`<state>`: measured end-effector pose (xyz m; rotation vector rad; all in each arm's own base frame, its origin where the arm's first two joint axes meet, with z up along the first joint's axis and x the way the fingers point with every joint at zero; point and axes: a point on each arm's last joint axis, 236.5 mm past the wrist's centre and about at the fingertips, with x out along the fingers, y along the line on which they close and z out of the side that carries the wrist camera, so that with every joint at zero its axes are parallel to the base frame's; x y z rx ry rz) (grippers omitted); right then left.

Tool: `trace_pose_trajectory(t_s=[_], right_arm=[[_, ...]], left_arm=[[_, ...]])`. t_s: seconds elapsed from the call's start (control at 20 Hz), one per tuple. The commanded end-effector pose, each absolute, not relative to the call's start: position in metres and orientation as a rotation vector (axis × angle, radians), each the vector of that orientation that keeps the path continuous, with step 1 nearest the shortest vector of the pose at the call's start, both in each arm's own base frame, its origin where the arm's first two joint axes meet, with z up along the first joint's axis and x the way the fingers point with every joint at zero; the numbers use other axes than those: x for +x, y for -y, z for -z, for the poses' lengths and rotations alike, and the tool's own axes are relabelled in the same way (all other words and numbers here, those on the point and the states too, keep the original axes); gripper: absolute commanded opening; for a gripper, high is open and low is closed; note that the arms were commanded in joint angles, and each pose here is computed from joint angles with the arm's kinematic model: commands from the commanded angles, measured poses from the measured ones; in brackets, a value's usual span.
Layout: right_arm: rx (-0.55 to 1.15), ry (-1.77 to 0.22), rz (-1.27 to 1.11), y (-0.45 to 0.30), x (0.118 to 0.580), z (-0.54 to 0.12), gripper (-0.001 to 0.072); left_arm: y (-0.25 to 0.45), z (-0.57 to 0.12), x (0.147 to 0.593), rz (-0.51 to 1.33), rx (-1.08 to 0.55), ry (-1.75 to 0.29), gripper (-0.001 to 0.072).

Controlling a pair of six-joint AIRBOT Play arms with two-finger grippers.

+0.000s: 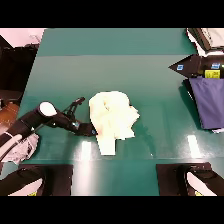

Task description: Fold the shirts.

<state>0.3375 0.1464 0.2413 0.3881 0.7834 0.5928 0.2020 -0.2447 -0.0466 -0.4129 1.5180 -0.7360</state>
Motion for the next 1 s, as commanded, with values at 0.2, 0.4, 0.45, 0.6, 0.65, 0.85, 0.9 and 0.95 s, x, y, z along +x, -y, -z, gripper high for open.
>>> trace_pose_trajectory(t_s=[0.2, 0.4, 0.45, 0.6, 0.65, 0.85, 0.9, 0.95], right_arm=[[0.387, -0.791, -0.599, -0.148, 0.335, -0.241, 0.002], [0.388, -0.793, -0.6, -0.148, 0.335, -0.241, 0.002], [0.388, -0.793, -0.601, -0.148, 0.335, -0.241, 0.002], [0.388, -0.794, -0.6, -0.148, 0.335, -0.241, 0.002], [0.387, -0.794, -0.6, -0.148, 0.335, -0.24, 0.002], [0.387, -0.794, -0.599, -0.148, 0.335, -0.24, 0.002], [0.387, -0.793, -0.599, -0.148, 0.335, -0.241, 0.002], [0.387, -0.793, -0.599, -0.148, 0.335, -0.241, 0.002]], left_arm=[[0.269, 0.066, 0.199, 0.684, -0.442, -1.438, 0.0547], [0.267, 0.068, 0.196, 0.682, -0.434, -1.449, 0.0547], [0.266, 0.069, 0.194, 0.673, -0.437, -1.463, 0.0547], [0.268, 0.061, 0.167, 0.736, -0.429, -1.569, 0.0547], [0.268, 0.061, 0.162, 0.749, -0.421, -1.585, 0.0547], [0.259, 0.074, 0.173, 0.697, -0.379, -1.545, 0.0547], [0.259, 0.075, 0.181, 0.68, -0.389, -1.514, 0.0547], [0.259, 0.075, 0.187, 0.668, -0.393, -1.49, 0.0547]])
